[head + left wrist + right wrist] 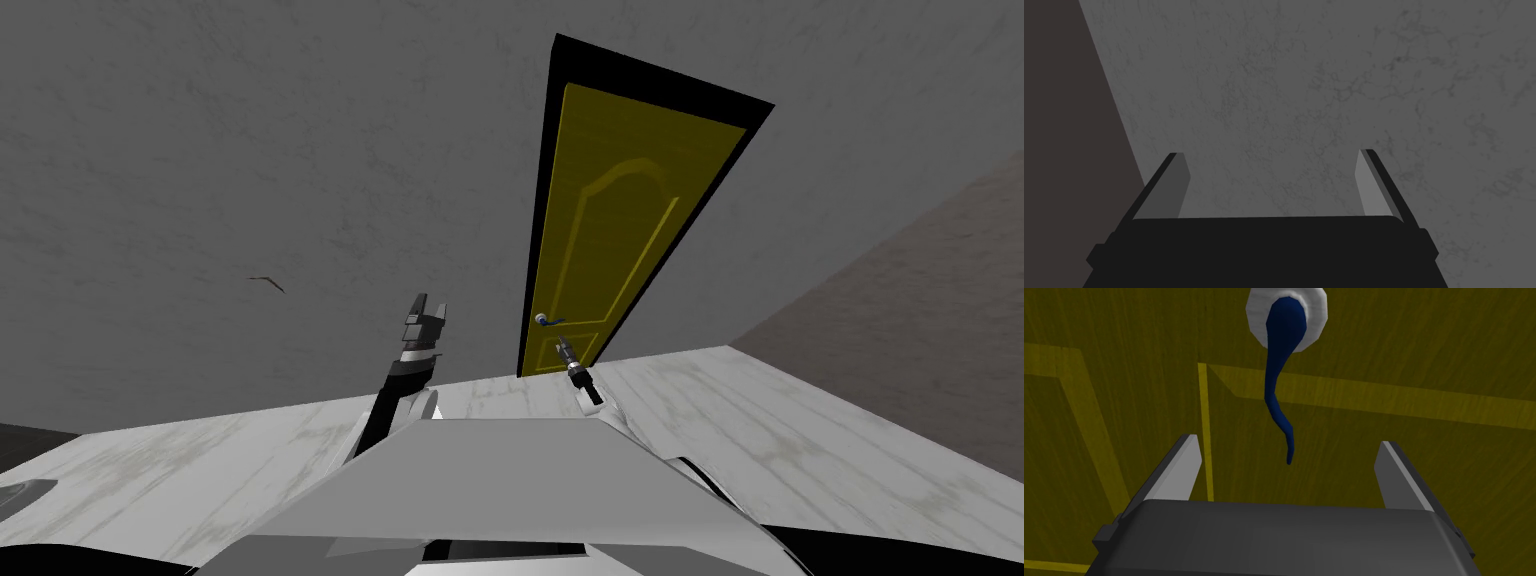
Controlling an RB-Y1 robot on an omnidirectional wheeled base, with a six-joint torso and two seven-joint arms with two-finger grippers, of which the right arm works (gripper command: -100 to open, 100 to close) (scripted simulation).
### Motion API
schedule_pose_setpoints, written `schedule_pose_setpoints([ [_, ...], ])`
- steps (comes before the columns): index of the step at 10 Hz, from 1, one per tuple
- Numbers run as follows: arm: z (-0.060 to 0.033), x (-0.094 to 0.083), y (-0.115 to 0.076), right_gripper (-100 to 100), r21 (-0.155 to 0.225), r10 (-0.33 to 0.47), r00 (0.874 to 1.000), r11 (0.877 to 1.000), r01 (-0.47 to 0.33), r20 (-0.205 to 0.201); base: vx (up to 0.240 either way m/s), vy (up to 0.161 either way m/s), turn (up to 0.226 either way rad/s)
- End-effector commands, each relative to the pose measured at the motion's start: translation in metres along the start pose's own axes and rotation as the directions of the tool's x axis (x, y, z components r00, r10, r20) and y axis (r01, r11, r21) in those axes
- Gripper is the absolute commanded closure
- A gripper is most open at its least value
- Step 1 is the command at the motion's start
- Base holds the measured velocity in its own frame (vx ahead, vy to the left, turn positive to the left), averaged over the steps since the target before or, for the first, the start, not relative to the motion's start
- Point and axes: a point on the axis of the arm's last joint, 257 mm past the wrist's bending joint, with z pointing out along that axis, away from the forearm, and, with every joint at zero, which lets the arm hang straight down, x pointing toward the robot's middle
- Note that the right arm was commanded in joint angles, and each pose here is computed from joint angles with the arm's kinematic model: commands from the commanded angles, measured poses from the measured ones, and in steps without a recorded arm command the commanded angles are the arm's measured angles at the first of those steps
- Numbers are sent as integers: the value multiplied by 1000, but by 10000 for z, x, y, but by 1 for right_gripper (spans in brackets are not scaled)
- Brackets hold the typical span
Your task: Pull the door open
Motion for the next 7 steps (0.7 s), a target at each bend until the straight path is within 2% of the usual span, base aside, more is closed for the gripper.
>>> schedule_pose_setpoints([
  [1,-99,-188,-40,-100,5,2,1000,1000,-2,25,143,53,165],
  [2,-136,-257,-53,-100,6,3,999,1000,-3,35,184,80,170],
  [3,-222,-411,-79,-100,9,4,998,1000,-5,56,181,74,189],
  [4,-269,-493,-91,-100,11,5,998,1000,-5,67,175,64,137],
  [5,-366,-659,-112,-100,13,5,996,1000,-6,90,198,75,175],
  [6,-415,-740,-120,-100,14,5,995,1000,-7,101,172,52,155],
  [7,-506,-887,-132,-100,16,5,993,1000,-7,121,143,26,270],
])
